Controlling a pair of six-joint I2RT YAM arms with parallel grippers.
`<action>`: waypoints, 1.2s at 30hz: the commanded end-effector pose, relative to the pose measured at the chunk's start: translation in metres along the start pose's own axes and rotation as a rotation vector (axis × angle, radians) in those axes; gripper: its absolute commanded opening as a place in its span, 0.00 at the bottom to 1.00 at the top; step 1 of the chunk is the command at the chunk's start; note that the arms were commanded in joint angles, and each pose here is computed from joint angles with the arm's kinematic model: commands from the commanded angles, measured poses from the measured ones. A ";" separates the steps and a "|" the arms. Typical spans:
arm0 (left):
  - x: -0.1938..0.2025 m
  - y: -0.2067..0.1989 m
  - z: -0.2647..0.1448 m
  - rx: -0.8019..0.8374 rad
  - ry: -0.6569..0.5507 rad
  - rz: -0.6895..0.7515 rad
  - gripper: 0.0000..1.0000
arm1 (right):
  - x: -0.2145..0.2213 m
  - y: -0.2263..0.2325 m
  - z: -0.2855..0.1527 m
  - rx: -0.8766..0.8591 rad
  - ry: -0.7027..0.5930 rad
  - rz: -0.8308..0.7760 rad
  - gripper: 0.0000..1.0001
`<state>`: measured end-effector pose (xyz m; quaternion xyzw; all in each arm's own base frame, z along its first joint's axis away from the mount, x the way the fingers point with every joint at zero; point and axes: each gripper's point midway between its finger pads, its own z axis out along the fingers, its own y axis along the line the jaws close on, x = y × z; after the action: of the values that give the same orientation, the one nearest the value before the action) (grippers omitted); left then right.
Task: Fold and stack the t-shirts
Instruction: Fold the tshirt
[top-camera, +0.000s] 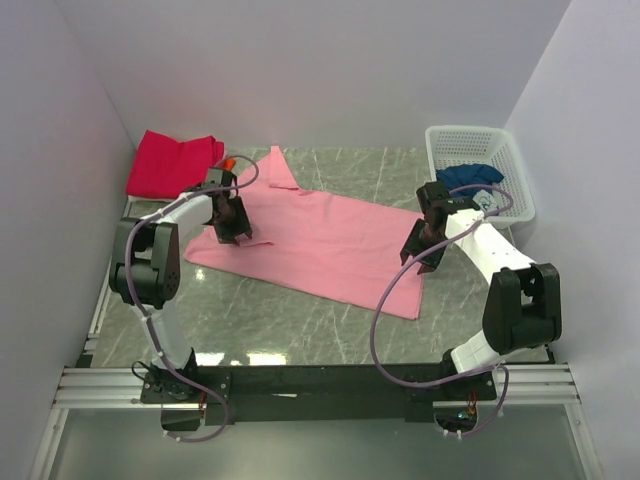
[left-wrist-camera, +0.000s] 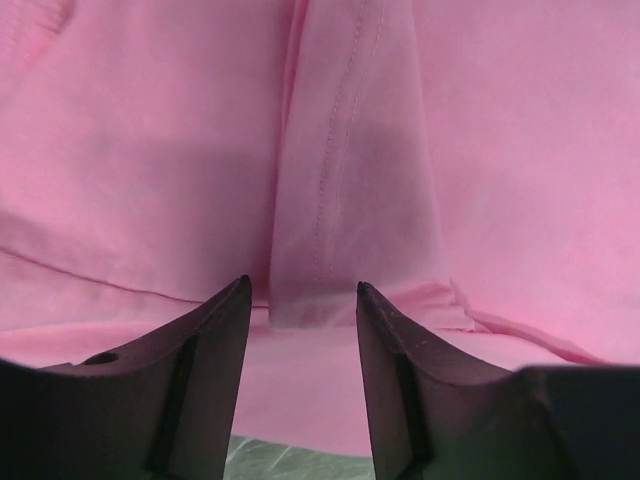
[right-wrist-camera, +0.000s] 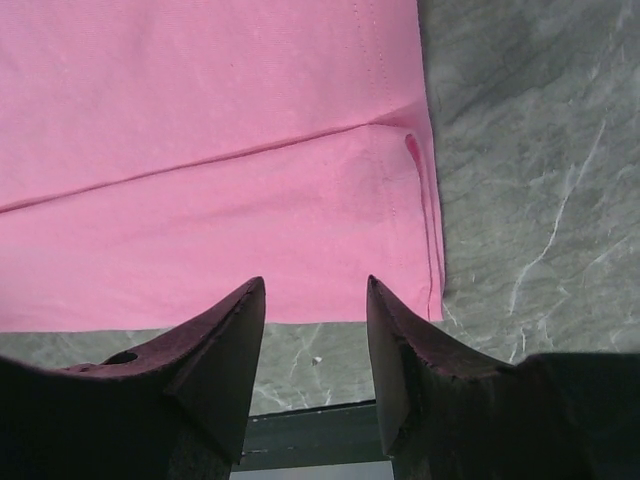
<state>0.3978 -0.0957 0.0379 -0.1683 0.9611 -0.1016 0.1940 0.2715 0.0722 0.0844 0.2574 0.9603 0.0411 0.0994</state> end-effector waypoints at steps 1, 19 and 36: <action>-0.005 -0.011 0.000 0.016 -0.013 -0.017 0.50 | -0.006 0.004 -0.011 -0.045 -0.043 -0.010 0.52; 0.010 -0.017 -0.003 -0.031 -0.011 -0.005 0.12 | 0.004 -0.001 -0.006 -0.053 -0.023 -0.007 0.52; -0.032 -0.059 0.014 0.028 -0.034 0.056 0.01 | -0.014 0.003 -0.007 -0.038 -0.049 0.021 0.52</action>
<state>0.4361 -0.1312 0.0457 -0.1564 0.9605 -0.0961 0.2089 0.2663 0.0717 0.0830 0.2552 0.9599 0.0548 0.1022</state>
